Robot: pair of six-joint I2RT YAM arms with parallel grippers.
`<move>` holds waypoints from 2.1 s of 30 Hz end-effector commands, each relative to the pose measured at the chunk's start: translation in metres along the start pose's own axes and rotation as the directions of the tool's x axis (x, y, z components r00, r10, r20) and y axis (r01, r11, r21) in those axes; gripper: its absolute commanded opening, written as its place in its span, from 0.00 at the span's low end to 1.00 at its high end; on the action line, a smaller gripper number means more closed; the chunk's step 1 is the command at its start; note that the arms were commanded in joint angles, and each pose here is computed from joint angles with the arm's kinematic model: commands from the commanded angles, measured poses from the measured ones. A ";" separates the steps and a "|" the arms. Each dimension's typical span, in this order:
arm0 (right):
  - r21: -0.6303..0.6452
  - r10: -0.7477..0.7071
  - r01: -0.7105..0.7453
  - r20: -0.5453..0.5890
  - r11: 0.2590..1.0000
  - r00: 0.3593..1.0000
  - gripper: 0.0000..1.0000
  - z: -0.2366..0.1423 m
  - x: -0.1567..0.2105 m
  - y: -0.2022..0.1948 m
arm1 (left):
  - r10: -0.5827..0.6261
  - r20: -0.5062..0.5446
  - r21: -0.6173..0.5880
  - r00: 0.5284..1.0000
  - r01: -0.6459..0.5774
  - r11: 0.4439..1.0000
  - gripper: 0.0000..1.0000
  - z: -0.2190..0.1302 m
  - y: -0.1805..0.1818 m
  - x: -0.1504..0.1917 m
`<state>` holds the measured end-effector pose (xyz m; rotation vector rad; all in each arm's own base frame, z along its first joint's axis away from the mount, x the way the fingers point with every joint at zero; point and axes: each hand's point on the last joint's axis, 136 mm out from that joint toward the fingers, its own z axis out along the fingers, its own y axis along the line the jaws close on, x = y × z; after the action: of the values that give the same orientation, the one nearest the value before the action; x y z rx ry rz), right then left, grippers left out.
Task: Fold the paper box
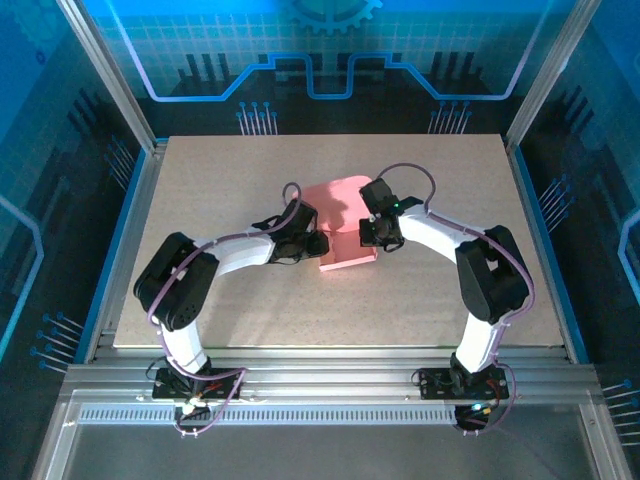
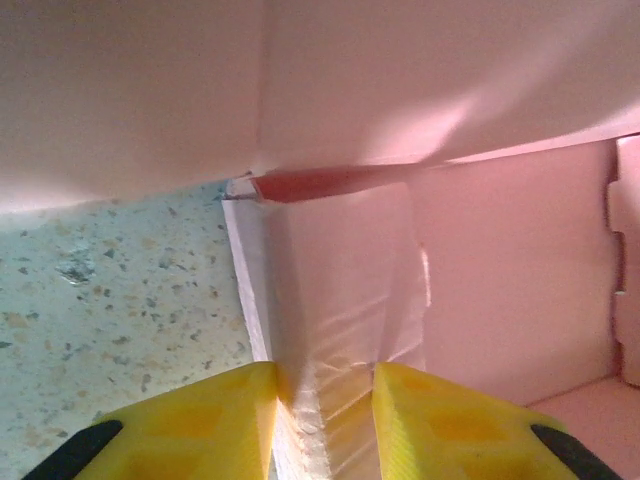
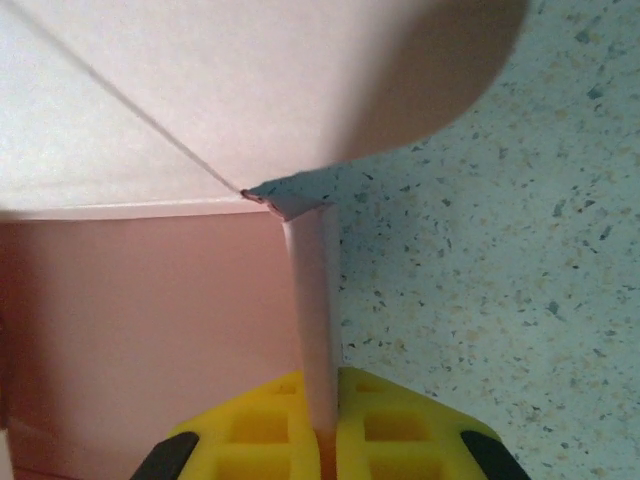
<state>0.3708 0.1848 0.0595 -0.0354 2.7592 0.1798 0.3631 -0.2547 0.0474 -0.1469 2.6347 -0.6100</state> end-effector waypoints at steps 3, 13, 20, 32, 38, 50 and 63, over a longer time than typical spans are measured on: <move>-0.113 0.019 -0.015 0.033 0.993 0.999 0.00 0.000 -0.011 0.032 | 0.060 -0.049 -0.079 0.997 -0.064 0.995 0.31 0.012 0.006 0.016; -0.107 0.023 -0.020 0.021 0.994 1.000 0.00 0.006 -0.007 0.031 | 0.089 -0.064 -0.125 0.994 -0.096 0.988 0.24 0.015 0.009 0.018; -0.098 0.026 -0.024 0.019 0.995 0.999 0.00 0.009 -0.004 0.034 | 0.121 -0.083 -0.205 0.989 -0.136 0.969 0.18 0.018 0.008 0.017; 0.003 0.034 -0.034 0.090 0.999 0.995 0.00 0.003 -0.006 0.035 | 0.165 -0.125 -0.432 0.978 -0.203 0.879 0.00 0.009 0.042 0.015; 0.002 0.040 -0.040 0.095 0.999 0.995 0.00 0.003 -0.006 0.036 | 0.181 -0.136 -0.516 0.974 -0.226 0.826 0.00 0.000 0.051 0.008; 0.093 0.122 -0.140 0.175 0.986 0.977 0.00 -0.004 -0.006 0.022 | 0.280 -0.229 -0.693 0.932 -0.358 0.625 0.00 -0.008 0.078 -0.006; 0.002 0.180 -0.182 0.140 0.983 0.974 0.00 0.005 0.000 0.035 | 0.212 -0.194 -0.659 0.958 -0.287 0.695 0.01 -0.003 0.072 -0.003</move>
<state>0.3807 0.2121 0.0526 0.2262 2.6646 0.2758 0.3876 -0.2113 0.0362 -0.0086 2.6946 0.3428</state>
